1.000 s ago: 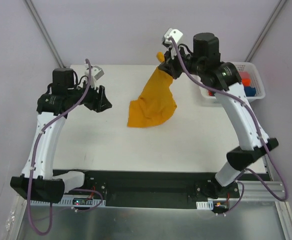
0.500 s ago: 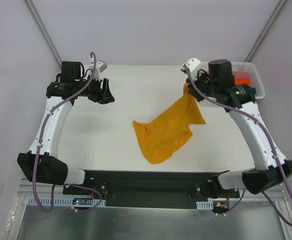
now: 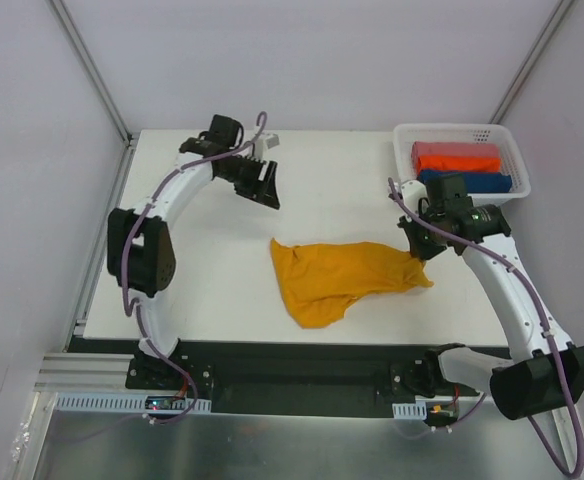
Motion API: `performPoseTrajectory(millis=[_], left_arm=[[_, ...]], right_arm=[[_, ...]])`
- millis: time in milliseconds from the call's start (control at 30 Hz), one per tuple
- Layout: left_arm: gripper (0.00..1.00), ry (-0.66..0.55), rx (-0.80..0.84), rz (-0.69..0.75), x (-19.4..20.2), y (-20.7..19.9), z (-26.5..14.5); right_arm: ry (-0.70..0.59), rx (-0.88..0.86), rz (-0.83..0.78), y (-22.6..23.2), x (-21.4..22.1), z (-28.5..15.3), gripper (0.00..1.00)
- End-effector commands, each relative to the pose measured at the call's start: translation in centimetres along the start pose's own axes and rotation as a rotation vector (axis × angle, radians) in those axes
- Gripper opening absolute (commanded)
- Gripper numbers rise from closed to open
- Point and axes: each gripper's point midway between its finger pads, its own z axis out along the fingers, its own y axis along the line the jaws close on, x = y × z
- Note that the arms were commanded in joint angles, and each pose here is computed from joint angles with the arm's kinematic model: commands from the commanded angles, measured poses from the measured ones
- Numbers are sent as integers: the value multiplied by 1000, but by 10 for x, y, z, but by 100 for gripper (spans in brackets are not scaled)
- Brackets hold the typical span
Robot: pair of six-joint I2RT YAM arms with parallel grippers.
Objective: Roll the t-shirts
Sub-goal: Flatten out the T-shirt at the center of the board.
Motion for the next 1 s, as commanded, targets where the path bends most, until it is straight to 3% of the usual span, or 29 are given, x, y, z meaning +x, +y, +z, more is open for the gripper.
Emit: performPoseTrajectory(millis=[0,133,267,467,533,567,633,800,833,900,967], left_arm=[[58,109,94,-4,12,-20,58],[52,181,195,18,25,-37,98],[52,274,175,20,53,-36,130],[45,327,207,-3,73,-39,139],[36,328,270,-9,74,-51,134],[17,321,300,-6,71,-58,128],[0,313,332,-17,65,-65,115],[0,61,258,73,-7,-71,24],[0,4,240,92,-22,-72,4],[0,-135,177,133,-49,-72,-53],[0,-247,115,200,-63,-85,-103]], right_arm=[[10,16,58,1,11,-9,1],[5,22,87,-5,13,-8,1],[-14,17,103,-7,9,-6,1],[-10,-14,111,-4,4,1,1],[-11,-31,112,-3,1,6,1],[-6,-41,108,-4,-4,14,1],[-28,-34,104,-10,-19,17,1],[-132,16,81,-49,-109,24,1],[-251,66,76,-66,-154,-3,1],[-298,78,79,-81,-193,2,1],[-437,129,65,-94,-244,-32,0]])
